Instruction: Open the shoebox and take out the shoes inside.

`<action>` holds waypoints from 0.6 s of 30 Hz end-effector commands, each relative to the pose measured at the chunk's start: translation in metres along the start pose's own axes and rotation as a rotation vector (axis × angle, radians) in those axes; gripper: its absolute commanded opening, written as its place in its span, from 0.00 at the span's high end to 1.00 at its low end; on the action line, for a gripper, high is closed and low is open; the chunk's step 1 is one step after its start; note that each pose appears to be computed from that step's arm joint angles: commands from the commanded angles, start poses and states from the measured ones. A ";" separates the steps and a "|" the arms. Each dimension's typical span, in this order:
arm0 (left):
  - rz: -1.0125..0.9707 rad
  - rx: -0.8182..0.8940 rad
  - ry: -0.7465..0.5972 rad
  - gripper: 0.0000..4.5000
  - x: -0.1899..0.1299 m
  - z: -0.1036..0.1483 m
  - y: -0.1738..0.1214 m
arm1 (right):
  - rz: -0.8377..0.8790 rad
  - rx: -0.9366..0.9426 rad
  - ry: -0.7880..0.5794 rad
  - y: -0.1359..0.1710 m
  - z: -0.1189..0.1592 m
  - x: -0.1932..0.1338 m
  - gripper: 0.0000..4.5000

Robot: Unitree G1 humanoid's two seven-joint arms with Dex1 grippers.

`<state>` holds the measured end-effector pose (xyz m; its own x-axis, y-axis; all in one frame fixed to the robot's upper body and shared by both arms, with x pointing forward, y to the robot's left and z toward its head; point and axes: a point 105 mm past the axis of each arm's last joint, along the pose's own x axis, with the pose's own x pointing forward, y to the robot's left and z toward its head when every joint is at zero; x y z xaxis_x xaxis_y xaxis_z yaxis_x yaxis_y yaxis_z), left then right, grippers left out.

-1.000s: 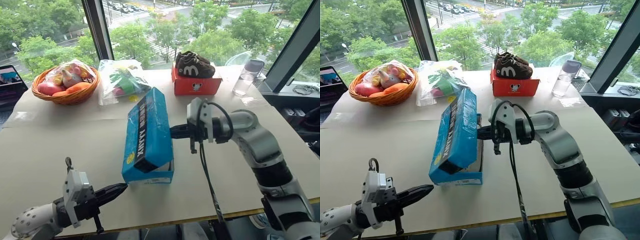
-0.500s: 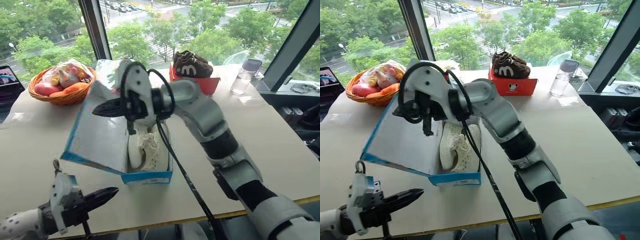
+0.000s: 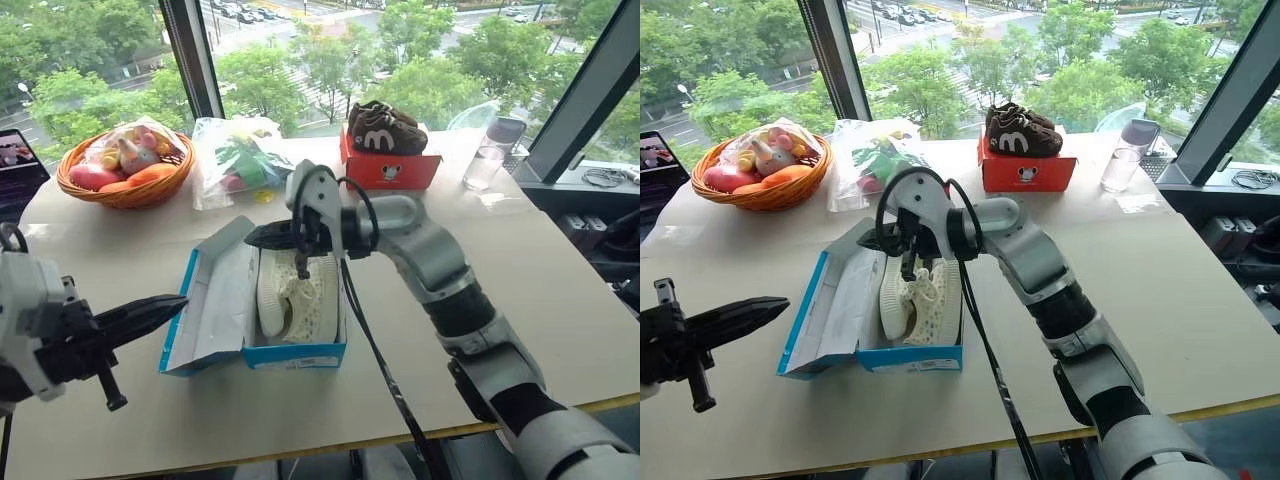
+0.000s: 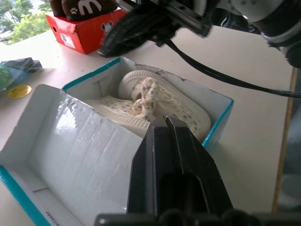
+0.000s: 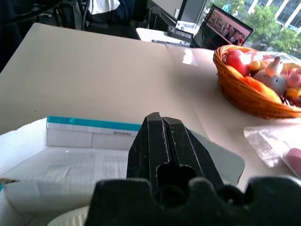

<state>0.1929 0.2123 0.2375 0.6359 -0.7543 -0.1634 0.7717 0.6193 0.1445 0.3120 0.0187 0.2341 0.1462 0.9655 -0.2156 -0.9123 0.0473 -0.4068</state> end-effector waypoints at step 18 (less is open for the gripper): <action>-0.167 -0.076 0.070 1.00 0.004 -0.054 0.038 | 0.026 -0.058 0.104 0.016 0.000 -0.024 0.45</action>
<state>0.2258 0.2475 0.1839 0.5097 -0.8212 -0.2565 0.8496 0.5275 -0.0007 0.3006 -0.0101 0.2216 0.1952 0.9246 -0.3273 -0.9103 0.0465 -0.4114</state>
